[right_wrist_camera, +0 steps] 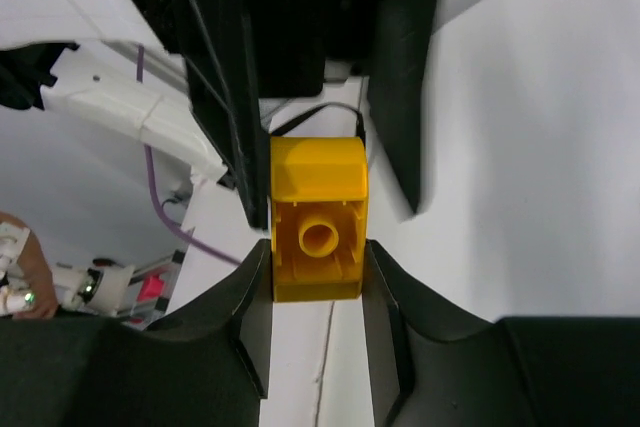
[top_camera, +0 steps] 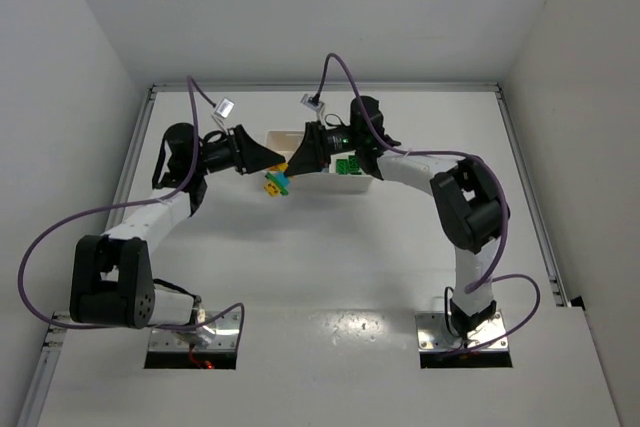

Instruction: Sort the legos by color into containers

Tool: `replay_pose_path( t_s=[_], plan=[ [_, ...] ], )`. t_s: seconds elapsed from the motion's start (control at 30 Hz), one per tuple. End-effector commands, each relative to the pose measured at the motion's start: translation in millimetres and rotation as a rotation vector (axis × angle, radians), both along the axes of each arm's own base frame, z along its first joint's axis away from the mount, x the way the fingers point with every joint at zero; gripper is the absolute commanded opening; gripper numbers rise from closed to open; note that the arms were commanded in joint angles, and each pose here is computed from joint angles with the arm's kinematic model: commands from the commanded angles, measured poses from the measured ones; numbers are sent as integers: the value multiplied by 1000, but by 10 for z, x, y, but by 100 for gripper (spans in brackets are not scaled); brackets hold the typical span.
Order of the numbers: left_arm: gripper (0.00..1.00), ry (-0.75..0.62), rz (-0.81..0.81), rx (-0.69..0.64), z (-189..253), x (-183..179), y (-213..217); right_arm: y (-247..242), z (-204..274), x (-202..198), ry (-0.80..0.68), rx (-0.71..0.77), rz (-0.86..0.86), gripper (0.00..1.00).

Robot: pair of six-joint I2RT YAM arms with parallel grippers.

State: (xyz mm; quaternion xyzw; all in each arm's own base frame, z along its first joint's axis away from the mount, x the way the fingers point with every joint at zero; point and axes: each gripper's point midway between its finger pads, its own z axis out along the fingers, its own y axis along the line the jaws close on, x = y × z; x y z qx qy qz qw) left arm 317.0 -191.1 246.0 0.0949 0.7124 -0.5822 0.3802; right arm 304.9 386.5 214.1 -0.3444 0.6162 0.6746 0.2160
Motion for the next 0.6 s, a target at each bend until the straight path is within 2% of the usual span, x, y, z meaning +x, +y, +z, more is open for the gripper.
replay_pose_path(
  t_s=[0.0, 0.1, 0.13, 0.17, 0.27, 0.3, 0.4, 0.57],
  plan=[
    [63, -70, 145, 28, 182, 252, 186, -84, 286, -208, -112, 38, 47, 0],
    [78, -119, 201, 74, 272, 265, 371, -237, 220, -109, -111, 10, 5, 0],
    [79, -123, 201, 84, 276, 234, 375, -246, 282, -125, -124, 17, 5, 0],
    [79, -137, 211, 93, 318, 198, 413, -306, 234, -48, -118, 7, -25, 0],
    [79, -147, 76, 120, 242, -65, 302, -432, 270, 164, -100, -2, -116, 0],
    [79, -103, 42, 131, 143, -146, 266, -459, 270, 212, -100, -3, -134, 0],
    [77, -130, -10, 159, 75, -288, 170, -479, 362, 309, -72, 6, -160, 0],
    [77, -149, -20, 160, 69, -300, 118, -478, 457, 398, -61, 34, -178, 0]
  ],
)
